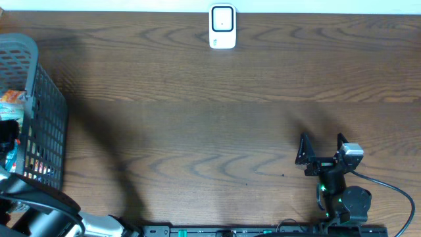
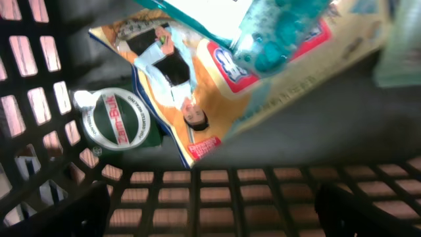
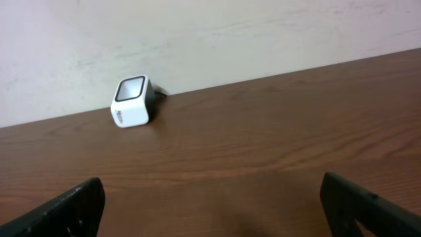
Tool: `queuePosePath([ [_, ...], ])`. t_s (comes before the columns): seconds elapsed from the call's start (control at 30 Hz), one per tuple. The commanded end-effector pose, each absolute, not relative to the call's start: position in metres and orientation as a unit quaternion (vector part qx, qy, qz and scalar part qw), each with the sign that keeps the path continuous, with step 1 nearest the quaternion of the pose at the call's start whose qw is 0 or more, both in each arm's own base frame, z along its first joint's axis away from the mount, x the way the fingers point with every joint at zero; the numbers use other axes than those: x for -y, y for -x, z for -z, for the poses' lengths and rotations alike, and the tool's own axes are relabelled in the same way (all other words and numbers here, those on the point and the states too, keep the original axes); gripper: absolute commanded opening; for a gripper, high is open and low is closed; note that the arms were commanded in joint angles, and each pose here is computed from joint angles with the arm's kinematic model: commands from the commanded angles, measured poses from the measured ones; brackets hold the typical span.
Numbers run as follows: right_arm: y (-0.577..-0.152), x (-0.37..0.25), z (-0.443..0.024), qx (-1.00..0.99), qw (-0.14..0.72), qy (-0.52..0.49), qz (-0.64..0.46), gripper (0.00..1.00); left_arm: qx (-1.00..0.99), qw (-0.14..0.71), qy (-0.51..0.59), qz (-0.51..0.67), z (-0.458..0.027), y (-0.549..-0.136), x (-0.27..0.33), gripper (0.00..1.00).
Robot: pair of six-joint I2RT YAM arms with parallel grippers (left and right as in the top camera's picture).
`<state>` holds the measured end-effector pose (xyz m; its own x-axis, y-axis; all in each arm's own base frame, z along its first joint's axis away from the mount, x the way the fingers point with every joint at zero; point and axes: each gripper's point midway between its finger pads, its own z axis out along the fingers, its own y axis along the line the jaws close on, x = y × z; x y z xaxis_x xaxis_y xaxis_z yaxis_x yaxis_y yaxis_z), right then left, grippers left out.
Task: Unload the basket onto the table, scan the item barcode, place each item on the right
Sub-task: 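Lower the left gripper into the basket and grasp the snack bag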
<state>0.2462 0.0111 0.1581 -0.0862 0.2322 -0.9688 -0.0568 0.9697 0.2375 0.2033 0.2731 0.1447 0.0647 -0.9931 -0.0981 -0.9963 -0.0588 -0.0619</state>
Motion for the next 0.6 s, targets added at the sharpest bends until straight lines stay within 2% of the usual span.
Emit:
queuePosePath([
  [0.0,-0.246,-0.014,-0.157,-0.730,0.672,-0.055,-0.111,0.99,-0.688,0.046,0.722,-0.049,-0.127,-0.191,-0.278,0.98],
  [0.33,-0.246,-0.014,-0.157,-0.730,0.672,-0.055,-0.111,0.99,-0.698,0.067,0.711,-0.057,-0.069,-0.192,-0.282,0.98],
  [0.57,-0.246,-0.014,-0.157,-0.730,0.672,-0.055,-0.111,0.99,-0.709,0.101,0.695,-0.064,-0.056,-0.201,-0.294,0.98],
])
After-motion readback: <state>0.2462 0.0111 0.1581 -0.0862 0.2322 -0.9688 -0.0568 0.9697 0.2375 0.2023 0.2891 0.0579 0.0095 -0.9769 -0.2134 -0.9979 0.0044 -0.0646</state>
